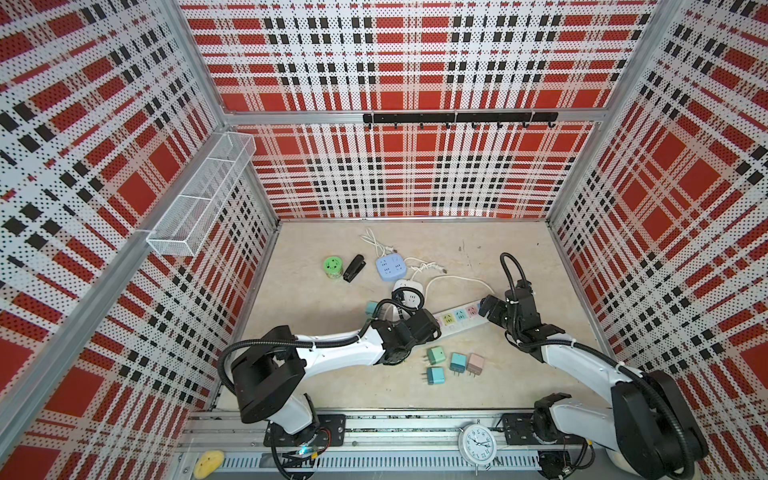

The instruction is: Insert the plug

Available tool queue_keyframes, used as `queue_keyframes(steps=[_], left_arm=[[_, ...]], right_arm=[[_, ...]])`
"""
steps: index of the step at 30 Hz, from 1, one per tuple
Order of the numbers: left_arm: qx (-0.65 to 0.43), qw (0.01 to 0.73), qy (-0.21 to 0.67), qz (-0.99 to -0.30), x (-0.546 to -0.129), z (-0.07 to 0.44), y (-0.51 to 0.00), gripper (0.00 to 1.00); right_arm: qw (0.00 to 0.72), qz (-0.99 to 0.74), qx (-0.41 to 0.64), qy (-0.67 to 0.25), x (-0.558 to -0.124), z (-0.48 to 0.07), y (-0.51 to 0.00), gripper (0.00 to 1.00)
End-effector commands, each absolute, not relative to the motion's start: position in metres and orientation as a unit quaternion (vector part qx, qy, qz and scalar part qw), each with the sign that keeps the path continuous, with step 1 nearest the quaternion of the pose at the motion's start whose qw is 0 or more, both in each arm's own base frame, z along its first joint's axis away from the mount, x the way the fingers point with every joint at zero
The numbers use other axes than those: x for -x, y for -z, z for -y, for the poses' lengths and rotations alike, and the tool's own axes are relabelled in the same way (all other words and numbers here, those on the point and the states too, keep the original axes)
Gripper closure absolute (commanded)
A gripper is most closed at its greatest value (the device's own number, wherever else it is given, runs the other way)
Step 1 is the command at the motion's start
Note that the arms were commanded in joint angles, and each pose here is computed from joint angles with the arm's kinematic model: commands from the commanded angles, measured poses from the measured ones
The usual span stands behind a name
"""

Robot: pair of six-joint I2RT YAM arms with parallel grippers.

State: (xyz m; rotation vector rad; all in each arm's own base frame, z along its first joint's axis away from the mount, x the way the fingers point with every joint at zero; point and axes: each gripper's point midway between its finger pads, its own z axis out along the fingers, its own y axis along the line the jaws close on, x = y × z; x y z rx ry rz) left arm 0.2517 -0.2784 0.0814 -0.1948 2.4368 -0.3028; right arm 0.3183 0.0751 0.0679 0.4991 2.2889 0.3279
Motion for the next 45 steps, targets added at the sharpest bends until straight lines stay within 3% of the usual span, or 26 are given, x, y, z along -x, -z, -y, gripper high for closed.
queue_keyframes(steps=[1, 28, 36, 45], left_arm=[[0.103, 0.319, 0.122, -0.934, -0.249, 0.283, -0.070, 0.01], [0.134, 0.246, 0.096, -0.955, -0.272, 0.282, -0.013, 0.01], [0.145, 0.257, 0.039, -0.955, -0.322, 0.251, -0.009, 0.01], [0.108, 0.255, 0.047, -0.960, -0.368, 0.270, -0.001, 0.01]], right_arm=[[0.393, -0.887, -0.169, -0.172, -0.335, -0.093, -0.080, 0.02], [0.384, -0.875, -0.191, -0.225, -0.313, -0.116, -0.061, 0.07], [0.399, -0.864, -0.211, -0.222, -0.304, -0.114, -0.066, 0.09], [0.393, -0.861, -0.222, -0.235, -0.298, -0.120, -0.062, 0.10]])
